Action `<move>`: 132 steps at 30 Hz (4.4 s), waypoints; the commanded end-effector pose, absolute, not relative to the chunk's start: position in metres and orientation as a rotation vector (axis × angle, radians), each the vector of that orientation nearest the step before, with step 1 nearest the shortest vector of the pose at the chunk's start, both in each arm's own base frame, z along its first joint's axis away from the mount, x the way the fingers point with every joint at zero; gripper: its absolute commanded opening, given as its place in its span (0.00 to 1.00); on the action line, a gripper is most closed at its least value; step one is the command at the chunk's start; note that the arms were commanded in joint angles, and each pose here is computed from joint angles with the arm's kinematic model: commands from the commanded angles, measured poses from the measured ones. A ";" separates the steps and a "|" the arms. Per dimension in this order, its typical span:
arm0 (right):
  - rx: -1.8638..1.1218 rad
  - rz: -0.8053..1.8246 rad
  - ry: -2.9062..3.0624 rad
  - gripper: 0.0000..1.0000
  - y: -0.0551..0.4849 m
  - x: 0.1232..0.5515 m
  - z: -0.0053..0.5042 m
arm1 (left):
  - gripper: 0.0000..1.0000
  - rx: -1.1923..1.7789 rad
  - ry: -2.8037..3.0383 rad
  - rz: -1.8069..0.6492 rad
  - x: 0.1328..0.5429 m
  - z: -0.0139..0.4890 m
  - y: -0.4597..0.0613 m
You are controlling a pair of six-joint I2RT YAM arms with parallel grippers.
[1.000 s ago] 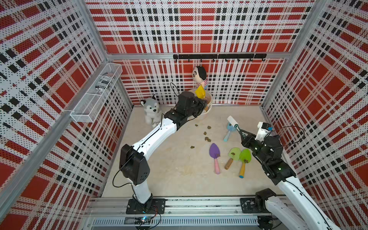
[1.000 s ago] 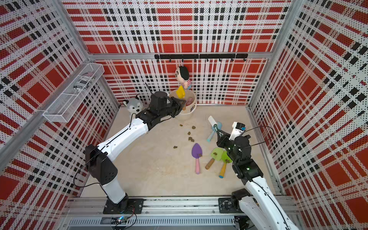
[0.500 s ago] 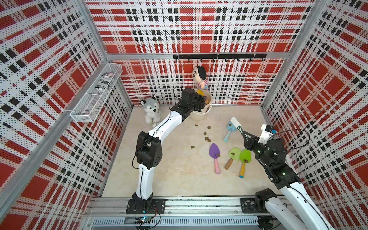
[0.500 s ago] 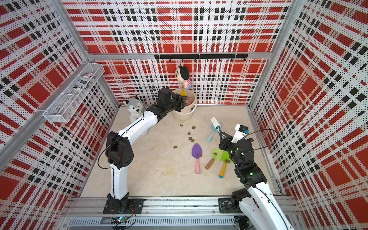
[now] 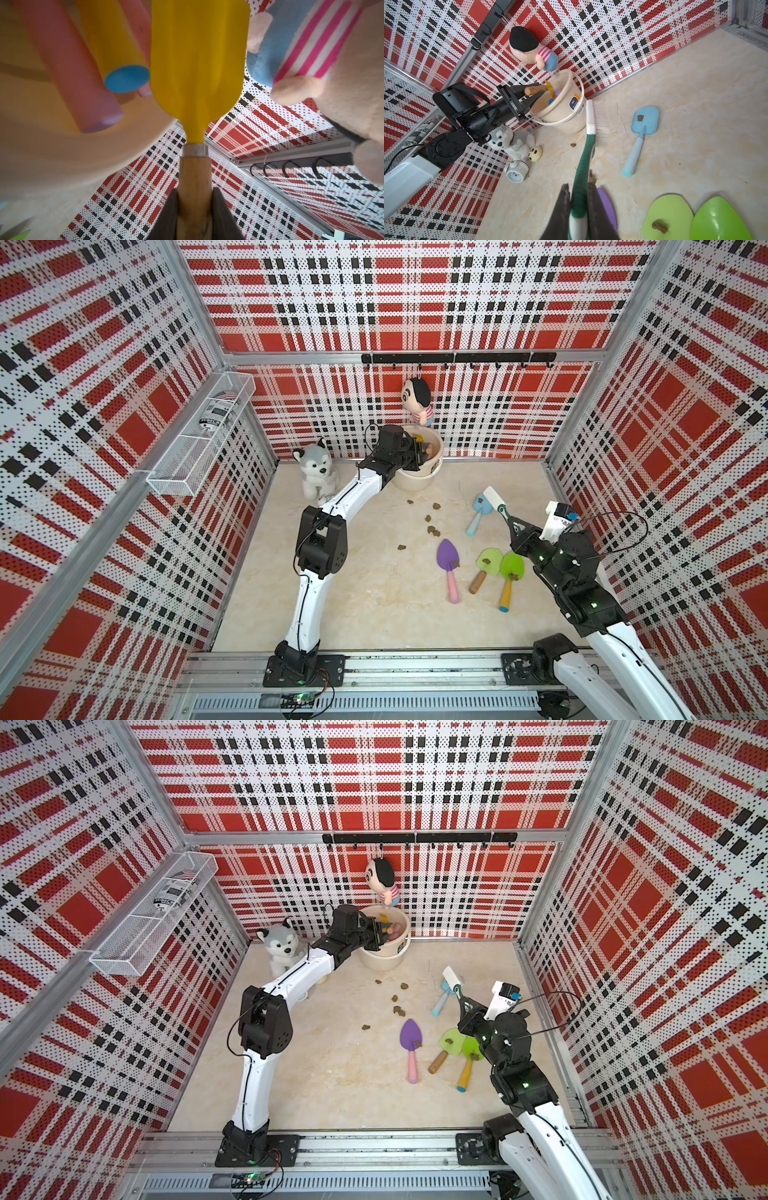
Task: Brush the soil off the hand trowel and place it into the bucket
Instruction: Place the hand trowel in the bucket, then pick up the hand trowel from the center of the board.
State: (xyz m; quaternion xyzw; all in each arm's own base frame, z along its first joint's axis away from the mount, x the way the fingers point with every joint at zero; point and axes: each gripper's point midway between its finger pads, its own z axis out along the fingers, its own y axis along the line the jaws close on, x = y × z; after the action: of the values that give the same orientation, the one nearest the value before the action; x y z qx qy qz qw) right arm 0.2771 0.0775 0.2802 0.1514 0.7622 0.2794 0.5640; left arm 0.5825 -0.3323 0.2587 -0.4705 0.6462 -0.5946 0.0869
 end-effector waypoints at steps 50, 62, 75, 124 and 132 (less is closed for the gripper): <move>0.386 0.631 1.767 0.00 0.064 0.263 0.302 | 0.54 0.112 2.112 -0.752 0.407 0.249 -0.420; 0.387 0.569 1.777 0.00 0.051 0.240 0.302 | 0.61 0.296 2.198 -0.713 0.433 0.144 -0.497; 0.362 0.528 1.757 0.00 0.046 0.233 0.305 | 0.63 0.381 2.262 -0.578 0.441 0.070 -0.510; 0.360 0.772 1.852 0.00 0.083 0.245 0.310 | 0.00 0.497 2.285 -0.492 0.367 0.141 -0.451; 0.284 0.954 1.760 0.00 0.108 0.254 0.334 | 0.00 0.476 2.249 -0.422 0.338 0.174 -0.382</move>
State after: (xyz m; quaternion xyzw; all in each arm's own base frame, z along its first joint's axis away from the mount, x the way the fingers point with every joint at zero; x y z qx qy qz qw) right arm 0.2507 0.0960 0.3046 0.1439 0.7747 0.3494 0.5070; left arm 0.3376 -0.4032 0.1538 0.1941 0.8928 -0.1760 0.3664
